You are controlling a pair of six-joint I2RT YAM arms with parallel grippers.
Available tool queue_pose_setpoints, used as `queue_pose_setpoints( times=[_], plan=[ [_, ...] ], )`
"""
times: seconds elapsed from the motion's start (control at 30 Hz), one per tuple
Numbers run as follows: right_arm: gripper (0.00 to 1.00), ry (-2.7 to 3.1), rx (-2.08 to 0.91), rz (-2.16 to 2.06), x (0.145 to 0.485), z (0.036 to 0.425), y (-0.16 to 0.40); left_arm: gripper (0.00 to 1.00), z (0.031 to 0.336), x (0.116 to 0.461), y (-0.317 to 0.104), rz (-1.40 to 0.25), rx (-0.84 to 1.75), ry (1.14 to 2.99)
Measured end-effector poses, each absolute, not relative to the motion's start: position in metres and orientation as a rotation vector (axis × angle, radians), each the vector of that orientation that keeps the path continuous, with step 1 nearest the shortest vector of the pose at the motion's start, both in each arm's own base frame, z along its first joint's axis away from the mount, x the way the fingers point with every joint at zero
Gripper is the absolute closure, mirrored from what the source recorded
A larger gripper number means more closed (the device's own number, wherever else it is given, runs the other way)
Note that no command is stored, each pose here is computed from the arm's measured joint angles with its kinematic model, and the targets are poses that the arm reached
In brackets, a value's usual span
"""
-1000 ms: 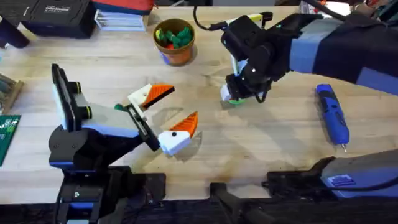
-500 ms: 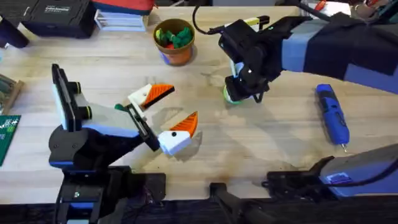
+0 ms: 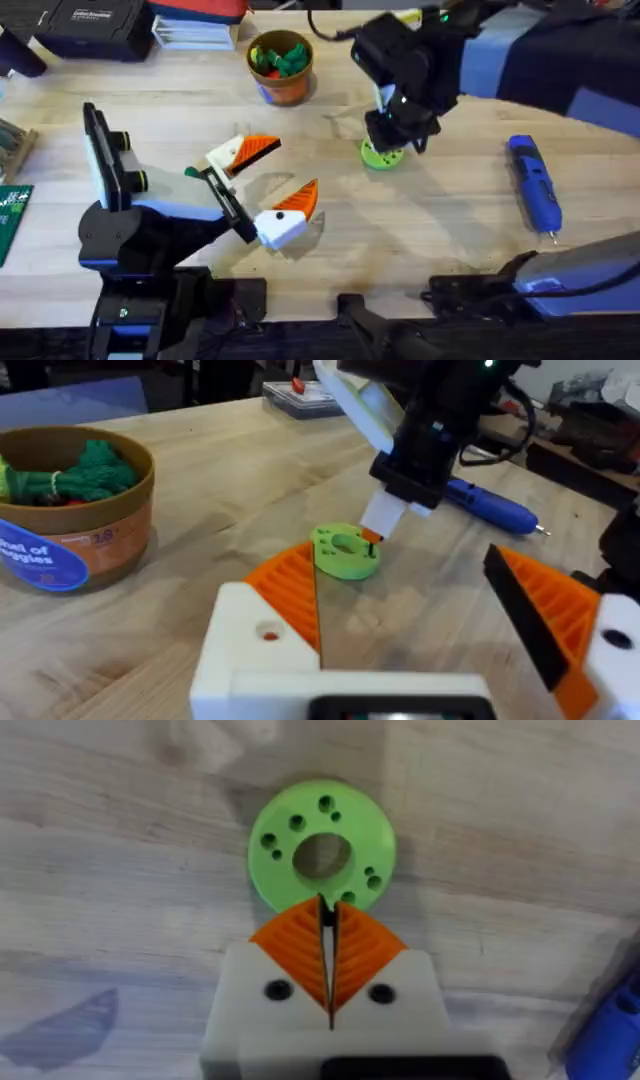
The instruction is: Pick up the gripper from the table and insert it into the empty holder that is missing its gripper. Then pick up a screw, insert it into the mounting hole, and use the screwdriver to tighten it. Finally, clean up the table by picking up the vegetable and placing it into the bucket.
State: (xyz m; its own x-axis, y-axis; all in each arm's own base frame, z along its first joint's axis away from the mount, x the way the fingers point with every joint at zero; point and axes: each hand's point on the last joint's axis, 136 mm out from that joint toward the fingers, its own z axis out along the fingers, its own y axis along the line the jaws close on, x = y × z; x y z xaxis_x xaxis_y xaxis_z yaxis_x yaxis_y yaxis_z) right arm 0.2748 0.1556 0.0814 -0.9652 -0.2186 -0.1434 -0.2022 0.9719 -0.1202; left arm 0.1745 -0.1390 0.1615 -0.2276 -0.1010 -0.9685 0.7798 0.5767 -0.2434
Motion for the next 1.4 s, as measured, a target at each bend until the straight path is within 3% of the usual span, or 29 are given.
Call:
queue_pose_setpoints(
  times=[0.27, 0.53, 0.67, 1.07, 1.4],
  plan=[
    [0.994, 2.832, -0.402, 0.014, 0.299, 0.150, 0.190, 0.014, 0.162, 0.174, -0.139, -0.908, 0.585, 1.600],
    [0.994, 2.645, -0.647, 0.228, 0.288, 0.235, 0.252, 0.015, 0.162, 0.174, -0.139, -0.908, 0.587, 1.599],
    [0.994, 2.572, -0.766, 0.357, 0.270, 0.258, 0.283, 0.015, 0.161, 0.170, -0.142, -0.912, 0.636, 1.580],
    [0.994, 2.508, -1.058, 0.529, 0.204, 0.262, 0.336, 0.015, 0.161, 0.154, -0.152, -0.966, 0.745, 1.540],
    [0.994, 2.494, -1.171, 0.537, 0.200, 0.234, 0.370, 0.015, 0.160, 0.149, -0.154, -0.990, 0.772, 1.533]
  ],
)
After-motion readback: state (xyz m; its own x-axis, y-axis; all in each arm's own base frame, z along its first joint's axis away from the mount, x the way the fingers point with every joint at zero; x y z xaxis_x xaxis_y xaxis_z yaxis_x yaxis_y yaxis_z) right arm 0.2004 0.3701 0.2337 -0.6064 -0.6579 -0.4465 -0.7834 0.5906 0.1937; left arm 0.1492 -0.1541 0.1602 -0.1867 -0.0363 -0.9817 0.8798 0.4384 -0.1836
